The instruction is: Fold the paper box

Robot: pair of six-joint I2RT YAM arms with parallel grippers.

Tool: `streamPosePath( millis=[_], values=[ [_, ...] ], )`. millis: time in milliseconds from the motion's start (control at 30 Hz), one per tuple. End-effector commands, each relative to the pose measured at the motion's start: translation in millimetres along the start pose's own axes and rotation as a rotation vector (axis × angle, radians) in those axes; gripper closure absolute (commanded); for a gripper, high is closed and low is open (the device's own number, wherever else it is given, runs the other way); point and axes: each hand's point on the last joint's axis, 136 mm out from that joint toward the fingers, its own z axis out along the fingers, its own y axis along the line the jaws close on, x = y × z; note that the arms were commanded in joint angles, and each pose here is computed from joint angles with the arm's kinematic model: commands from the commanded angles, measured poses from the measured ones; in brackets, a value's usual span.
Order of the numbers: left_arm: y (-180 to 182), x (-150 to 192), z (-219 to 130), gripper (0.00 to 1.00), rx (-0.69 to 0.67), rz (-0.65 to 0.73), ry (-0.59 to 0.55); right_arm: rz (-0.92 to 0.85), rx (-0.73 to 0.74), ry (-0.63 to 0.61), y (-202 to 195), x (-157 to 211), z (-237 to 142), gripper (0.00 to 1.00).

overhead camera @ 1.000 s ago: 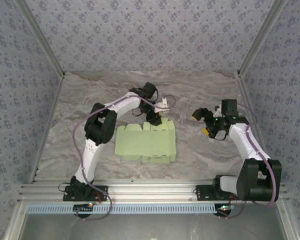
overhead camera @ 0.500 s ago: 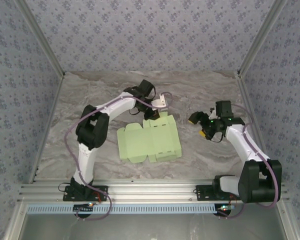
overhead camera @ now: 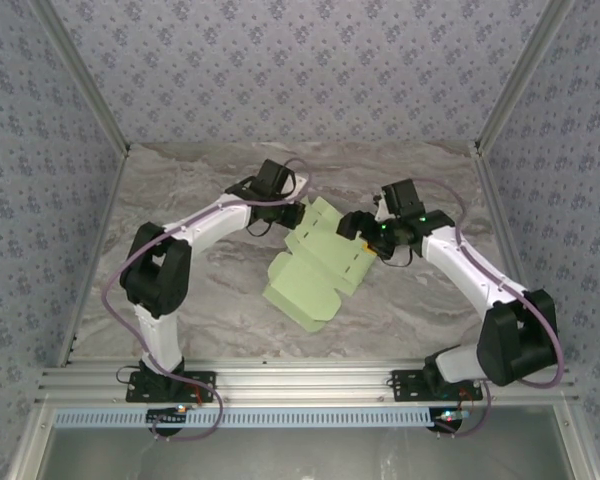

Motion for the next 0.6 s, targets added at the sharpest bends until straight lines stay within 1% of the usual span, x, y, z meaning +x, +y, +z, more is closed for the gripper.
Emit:
streamPosePath(
  millis=[0,67,167,233,367,467,533,567],
  values=[
    [4,5,-9,0.94,-0.004,-0.354,-0.040,-0.043,0.040,0.010,5,0,12,0.16],
    [1,13,-7,0.94,0.034,-0.479,-0.047,-0.074,0.043,0.021,10,5,25,0.16],
    [-4,23,-7,0.94,0.080,-0.592,-0.073,-0.150,0.003,0.062,23,15,47,0.15],
    [-4,28,-6,0.96,0.103,-0.636,-0.116,-0.182,-0.001,0.086,30,20,57,0.14],
    [-6,36,-10,0.98,0.154,-0.732,-0.161,-0.208,0.003,0.113,36,26,75,0.13],
    [-10,39,-17,0.98,0.180,-0.740,-0.199,-0.257,0.023,0.129,34,29,89,0.13],
    [-6,46,-22,0.98,0.179,-0.773,-0.225,-0.274,0.008,0.150,37,33,96,0.14],
    [-4,50,-24,1.00,0.176,-0.797,-0.231,-0.305,-0.004,0.158,40,38,99,0.16]
  ],
)
